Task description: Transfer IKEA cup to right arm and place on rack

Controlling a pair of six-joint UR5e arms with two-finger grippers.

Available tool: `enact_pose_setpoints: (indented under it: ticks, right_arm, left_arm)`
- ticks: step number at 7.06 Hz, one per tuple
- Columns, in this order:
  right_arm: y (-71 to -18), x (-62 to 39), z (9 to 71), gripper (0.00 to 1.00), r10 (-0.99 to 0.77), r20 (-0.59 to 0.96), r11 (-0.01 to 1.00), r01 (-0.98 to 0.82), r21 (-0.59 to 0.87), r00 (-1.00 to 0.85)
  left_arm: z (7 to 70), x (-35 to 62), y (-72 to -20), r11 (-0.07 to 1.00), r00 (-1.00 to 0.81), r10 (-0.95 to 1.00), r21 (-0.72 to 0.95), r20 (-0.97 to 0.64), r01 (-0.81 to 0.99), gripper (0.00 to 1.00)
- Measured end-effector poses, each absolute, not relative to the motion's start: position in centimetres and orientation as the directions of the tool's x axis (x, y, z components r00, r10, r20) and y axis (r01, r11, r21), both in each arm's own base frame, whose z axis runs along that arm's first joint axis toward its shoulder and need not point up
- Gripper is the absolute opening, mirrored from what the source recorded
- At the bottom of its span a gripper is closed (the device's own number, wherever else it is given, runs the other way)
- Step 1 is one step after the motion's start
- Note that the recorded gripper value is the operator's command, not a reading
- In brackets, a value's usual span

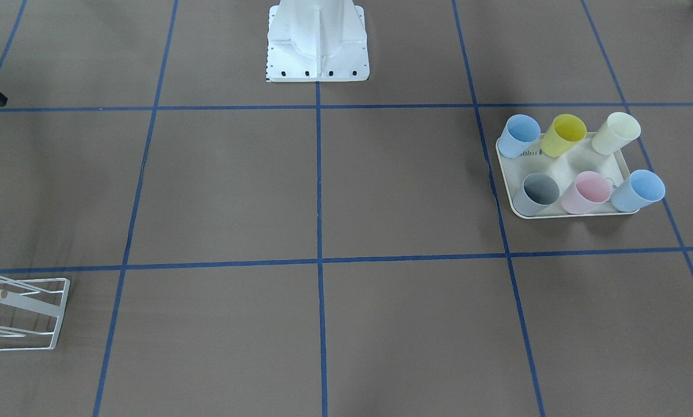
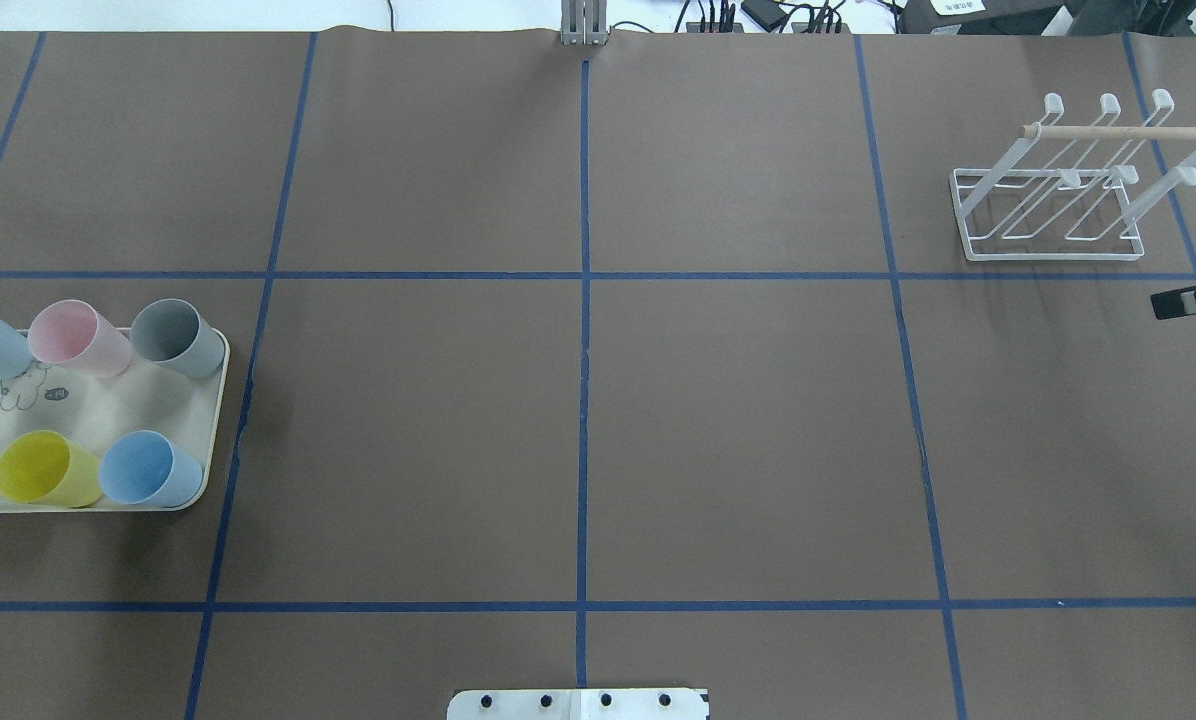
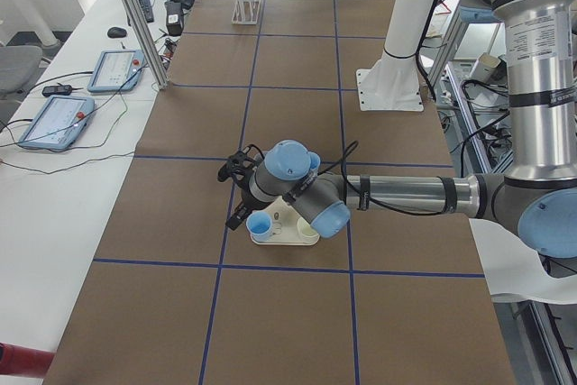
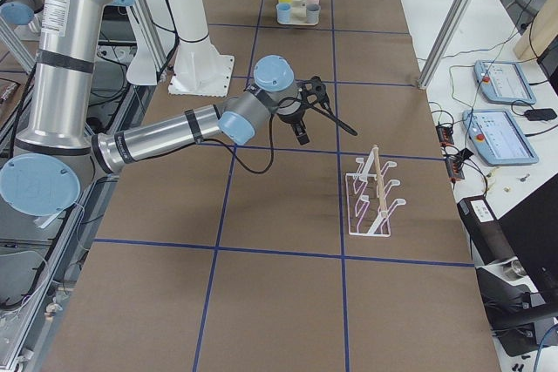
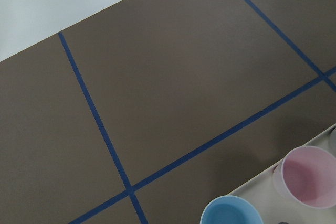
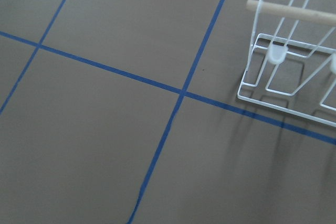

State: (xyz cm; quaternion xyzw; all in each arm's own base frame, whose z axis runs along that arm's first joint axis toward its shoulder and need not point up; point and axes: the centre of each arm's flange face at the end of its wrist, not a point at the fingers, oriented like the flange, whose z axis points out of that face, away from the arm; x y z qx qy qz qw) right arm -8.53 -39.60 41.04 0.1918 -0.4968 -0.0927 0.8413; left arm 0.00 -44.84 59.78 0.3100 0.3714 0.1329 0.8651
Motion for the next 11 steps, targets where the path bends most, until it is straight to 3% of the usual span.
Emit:
enact_pose_setpoints:
  ticks: [5,6,7,8,9,10,11]
  right_arm:
    - [-38.6,-10.9,39.5,0.99,-0.325,0.811,0.919,-0.039,0.391,0.487]
    - [-38.6,-10.9,39.5,0.99,-0.324,0.811,0.920,-0.038,0.391,0.487]
    - [-38.6,-10.9,39.5,0.99,-0.324,0.811,0.920,-0.038,0.391,0.487]
    - [-38.6,-10.9,39.5,0.99,-0.324,0.811,0.920,-0.038,0.390,0.487]
    - [-38.6,-10.9,39.5,0.99,-0.324,0.811,0.920,-0.039,0.391,0.487]
    - [-38.6,-10.9,39.5,0.99,-0.323,0.811,0.920,-0.040,0.391,0.488]
    - [-38.6,-10.9,39.5,0.99,-0.324,0.811,0.920,-0.039,0.391,0.488]
  left_arm:
    - [65.5,8.5,-44.4,0.798,0.724,0.394,0.602,-0.567,0.037,0.99]
    - [66.2,9.3,-44.2,0.796,0.723,0.399,0.605,-0.565,0.034,0.91]
    - [66.6,10.0,-44.0,0.794,0.719,0.407,0.607,-0.564,0.026,0.69]
    - [66.9,10.6,-43.8,0.794,0.714,0.416,0.608,-0.563,0.016,0.40]
    - [67.0,11.1,-43.7,0.794,0.711,0.423,0.607,-0.563,0.008,0.20]
    - [67.2,11.2,-43.6,0.795,0.707,0.426,0.606,-0.564,0.004,0.03]
    - [67.2,11.3,-43.5,0.796,0.704,0.429,0.606,-0.565,0.001,0.00]
